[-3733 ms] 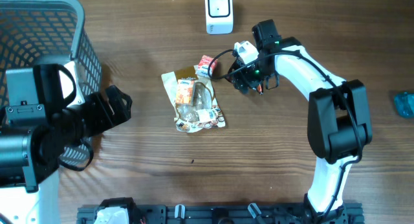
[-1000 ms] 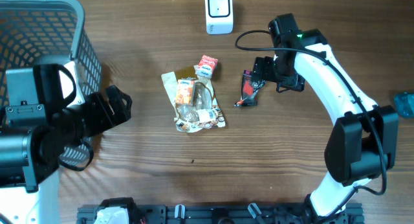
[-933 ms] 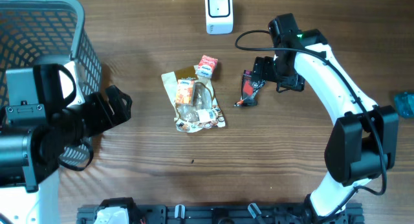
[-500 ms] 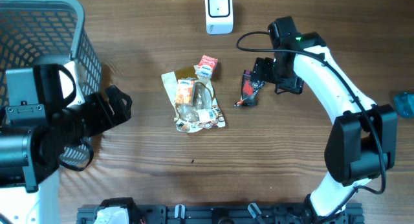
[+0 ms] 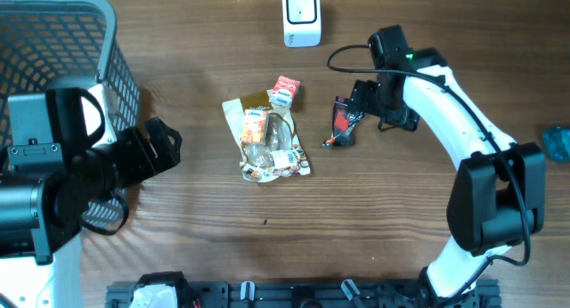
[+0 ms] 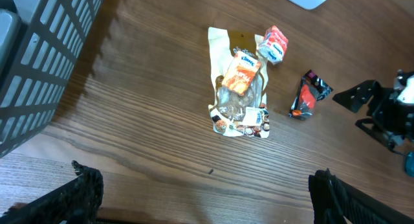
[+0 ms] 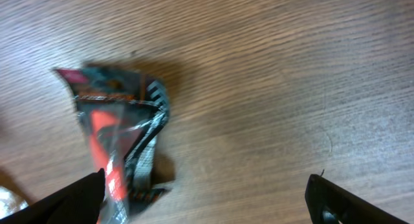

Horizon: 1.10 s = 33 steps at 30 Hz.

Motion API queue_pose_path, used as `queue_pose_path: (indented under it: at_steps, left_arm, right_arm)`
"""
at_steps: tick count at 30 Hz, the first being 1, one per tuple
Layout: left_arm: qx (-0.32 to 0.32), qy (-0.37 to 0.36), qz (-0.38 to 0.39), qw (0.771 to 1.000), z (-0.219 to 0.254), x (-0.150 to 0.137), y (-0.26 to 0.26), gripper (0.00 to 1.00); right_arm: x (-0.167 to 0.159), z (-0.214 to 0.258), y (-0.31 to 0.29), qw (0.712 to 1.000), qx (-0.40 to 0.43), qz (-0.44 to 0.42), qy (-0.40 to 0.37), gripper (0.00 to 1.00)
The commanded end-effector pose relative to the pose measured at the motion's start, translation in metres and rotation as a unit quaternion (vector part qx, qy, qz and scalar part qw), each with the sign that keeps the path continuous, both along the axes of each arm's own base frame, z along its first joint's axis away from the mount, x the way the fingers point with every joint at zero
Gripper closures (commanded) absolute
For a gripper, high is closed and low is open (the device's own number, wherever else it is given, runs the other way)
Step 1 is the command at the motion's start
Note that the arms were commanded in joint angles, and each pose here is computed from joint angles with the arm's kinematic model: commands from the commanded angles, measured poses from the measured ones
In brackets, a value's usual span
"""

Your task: Scan the item barcode

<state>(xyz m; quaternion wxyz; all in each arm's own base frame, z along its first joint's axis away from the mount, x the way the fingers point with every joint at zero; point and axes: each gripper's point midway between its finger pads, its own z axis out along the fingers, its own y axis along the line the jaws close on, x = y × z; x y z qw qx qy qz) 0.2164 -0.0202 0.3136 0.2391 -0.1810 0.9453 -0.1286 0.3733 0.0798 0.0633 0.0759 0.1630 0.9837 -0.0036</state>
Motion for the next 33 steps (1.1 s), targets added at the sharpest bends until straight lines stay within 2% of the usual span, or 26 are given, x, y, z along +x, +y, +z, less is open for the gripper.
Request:
queue_pose_path:
  at_steps: [1, 4, 7, 14, 17, 18, 24, 31, 33]
  left_arm:
    - [0.004, -0.006, -0.007, 1.0, 0.003, 0.001, -0.001, 0.0]
    - [0.004, -0.006, -0.007, 1.0, 0.003, 0.001, -0.001, 0.0]
    - [0.004, -0.006, -0.007, 1.0, 0.003, 0.001, -0.001, 0.0]
    - [0.004, -0.006, -0.007, 1.0, 0.003, 0.001, -0.001, 0.0]
    - [0.004, -0.006, -0.007, 1.0, 0.003, 0.001, -0.001, 0.0]
    - [0.004, -0.006, -0.007, 1.0, 0.003, 0.001, -0.001, 0.0]
    - [0.004, -0.006, -0.007, 1.0, 0.003, 0.001, -0.001, 0.0]
    - [0.004, -0.006, -0.007, 1.0, 0.003, 0.001, -0.001, 0.0]
    - [0.004, -0.006, -0.007, 1.0, 0.003, 0.001, -0.001, 0.0]
  right_arm:
    - [-0.002, -0.009, -0.009, 0.999, -0.021, -0.022, -0.011, 0.0]
    - [-0.002, -0.02, -0.005, 1.0, -0.008, -0.022, -0.019, 0.0]
    - [0.0, -0.025, 0.013, 0.999, 0.04, -0.011, -0.022, 0.0]
    - [0.012, -0.012, 0.037, 0.994, 0.094, 0.03, -0.043, 0.0]
    - [0.014, -0.009, 0.048, 0.991, 0.114, 0.057, -0.047, 0.05]
    - [0.012, -0.01, 0.052, 0.99, 0.115, 0.067, -0.045, 0.09]
    - [0.006, -0.025, 0.064, 0.995, 0.067, 0.057, -0.042, 0.15]
    - [0.001, -0.053, 0.066, 0.999, 0.021, 0.032, -0.025, 0.16]
    - [0.003, -0.057, 0.057, 0.999, -0.003, 0.025, -0.027, 0.22]
